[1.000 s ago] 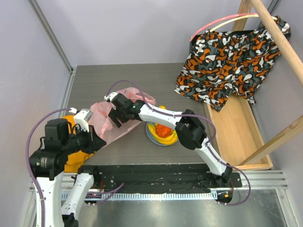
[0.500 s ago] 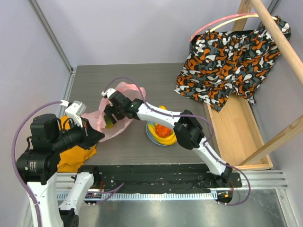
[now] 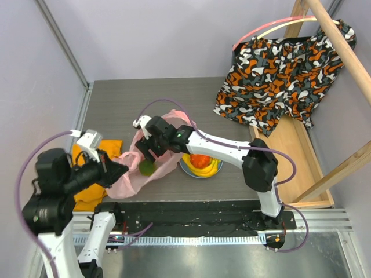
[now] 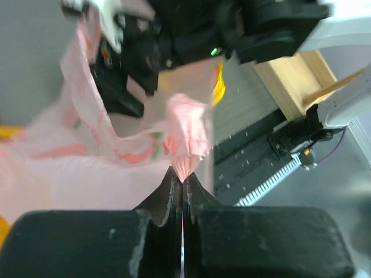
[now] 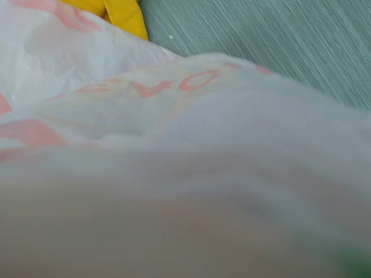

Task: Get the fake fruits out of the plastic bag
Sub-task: Adjust the plastic bag at the center of the board, then take out the fake fruit from the plastic bag.

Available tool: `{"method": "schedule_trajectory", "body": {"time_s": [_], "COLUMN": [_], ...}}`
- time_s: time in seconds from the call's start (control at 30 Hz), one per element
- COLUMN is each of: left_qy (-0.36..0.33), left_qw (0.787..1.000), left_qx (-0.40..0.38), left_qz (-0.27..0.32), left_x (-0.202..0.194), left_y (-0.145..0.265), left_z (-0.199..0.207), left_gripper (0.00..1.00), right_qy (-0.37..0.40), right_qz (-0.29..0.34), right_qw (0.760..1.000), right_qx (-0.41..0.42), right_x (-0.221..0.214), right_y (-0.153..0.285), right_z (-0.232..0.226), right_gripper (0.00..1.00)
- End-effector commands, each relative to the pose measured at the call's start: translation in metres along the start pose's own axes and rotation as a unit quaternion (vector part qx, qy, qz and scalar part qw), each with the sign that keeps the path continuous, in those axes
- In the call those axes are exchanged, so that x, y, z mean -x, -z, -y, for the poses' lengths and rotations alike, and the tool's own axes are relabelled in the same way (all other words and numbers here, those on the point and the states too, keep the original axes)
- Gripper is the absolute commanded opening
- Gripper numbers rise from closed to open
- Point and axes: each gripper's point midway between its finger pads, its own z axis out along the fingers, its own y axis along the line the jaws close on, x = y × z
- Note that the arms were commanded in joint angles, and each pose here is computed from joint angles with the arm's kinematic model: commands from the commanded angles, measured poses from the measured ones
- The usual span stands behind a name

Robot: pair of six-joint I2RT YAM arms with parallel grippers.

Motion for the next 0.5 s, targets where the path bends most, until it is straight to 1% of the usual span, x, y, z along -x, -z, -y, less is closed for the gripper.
{"method": "schedule_trajectory", "body": {"time_s": [0.0, 0.03, 0.27, 0.33, 0.47], "left_qy": [0.174, 0.18, 0.163, 0.165, 0.167], "left_qw": [0.97, 0.967, 0.971, 0.97, 0.971], "left_qx": [0.015, 0.018, 0.062, 0.068, 0.064], "left_qz": [-0.17, -0.18, -0.166, -0.164, -0.159], "left_x": [-0.076, -0.084, -0.085, -0.084, -0.086], "left_y": [-0.019, -0.023, -0.018, -0.018, -0.019], "left_z": [-0.019, -0.024, -0.035, -0.037, -0.037], "left_gripper": [0.0, 0.0, 0.0, 0.0, 0.0], "right_qy": [0.004, 0.005, 0.018, 0.016, 0.014], "right_qz": [0.013, 0.012, 0.006, -0.002, -0.014], "right_qw": [0.999, 0.999, 0.997, 0.995, 0.994], "right_qx": [0.037, 0.038, 0.074, 0.094, 0.105], "right_x": [0.013, 0.013, 0.01, 0.006, -0.003], "right_y": [-0.029, -0.033, -0.048, -0.049, -0.06], "right_z": [-0.017, -0.018, -0.049, -0.058, -0.062], "right_gripper": [0.83, 0.83, 0.82, 0.83, 0.83]}}
